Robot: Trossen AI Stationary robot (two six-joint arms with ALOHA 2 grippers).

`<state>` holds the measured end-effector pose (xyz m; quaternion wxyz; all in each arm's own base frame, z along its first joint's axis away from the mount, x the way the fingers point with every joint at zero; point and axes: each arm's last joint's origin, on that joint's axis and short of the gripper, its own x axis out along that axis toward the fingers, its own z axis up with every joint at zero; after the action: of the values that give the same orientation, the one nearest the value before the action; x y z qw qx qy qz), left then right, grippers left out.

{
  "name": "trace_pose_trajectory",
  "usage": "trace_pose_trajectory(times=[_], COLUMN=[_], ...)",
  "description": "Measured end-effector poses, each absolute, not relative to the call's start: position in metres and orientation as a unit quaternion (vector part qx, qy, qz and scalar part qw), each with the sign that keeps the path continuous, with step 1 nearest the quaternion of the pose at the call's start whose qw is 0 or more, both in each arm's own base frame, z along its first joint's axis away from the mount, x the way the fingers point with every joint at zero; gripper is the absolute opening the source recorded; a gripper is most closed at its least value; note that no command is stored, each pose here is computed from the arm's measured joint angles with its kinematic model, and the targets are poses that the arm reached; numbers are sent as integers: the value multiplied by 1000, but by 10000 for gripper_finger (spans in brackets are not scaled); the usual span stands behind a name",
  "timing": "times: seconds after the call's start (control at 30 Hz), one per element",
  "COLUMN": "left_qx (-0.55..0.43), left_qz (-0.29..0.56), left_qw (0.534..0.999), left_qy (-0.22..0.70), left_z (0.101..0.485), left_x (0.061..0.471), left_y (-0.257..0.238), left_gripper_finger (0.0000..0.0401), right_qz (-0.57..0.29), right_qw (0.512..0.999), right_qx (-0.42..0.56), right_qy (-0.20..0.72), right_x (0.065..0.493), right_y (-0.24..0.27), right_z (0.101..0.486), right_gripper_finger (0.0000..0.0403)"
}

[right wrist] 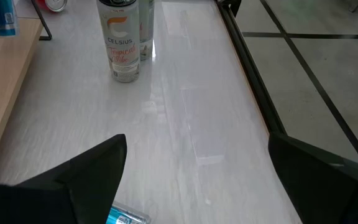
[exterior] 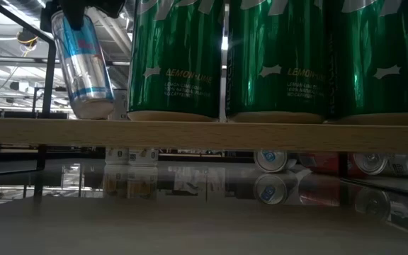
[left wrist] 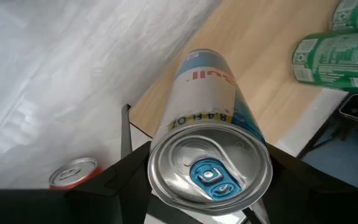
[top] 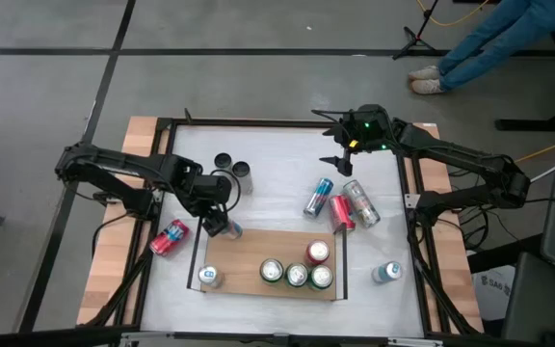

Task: Place canned beverage on shelf
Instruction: Put the blue soda can on the shelf aligned with the other blue soda can

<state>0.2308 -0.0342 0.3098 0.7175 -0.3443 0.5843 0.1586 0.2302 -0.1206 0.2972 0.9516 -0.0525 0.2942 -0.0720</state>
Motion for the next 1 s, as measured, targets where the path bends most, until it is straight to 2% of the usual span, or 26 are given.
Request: trace_pose_trajectory(times=[1.0], left_qx=[-335], left_qz=[166], left_qw=[709], left_qy=[597], left_z=[300], left_x=[241], left_y=[-36], left_gripper_finger=[229], right_qz=[-72], right_qw=[952], right_qx=[-52], right_qy=[294], right_x=[230], right_y=[-121], right_z=[297], right_gripper_finger=[381])
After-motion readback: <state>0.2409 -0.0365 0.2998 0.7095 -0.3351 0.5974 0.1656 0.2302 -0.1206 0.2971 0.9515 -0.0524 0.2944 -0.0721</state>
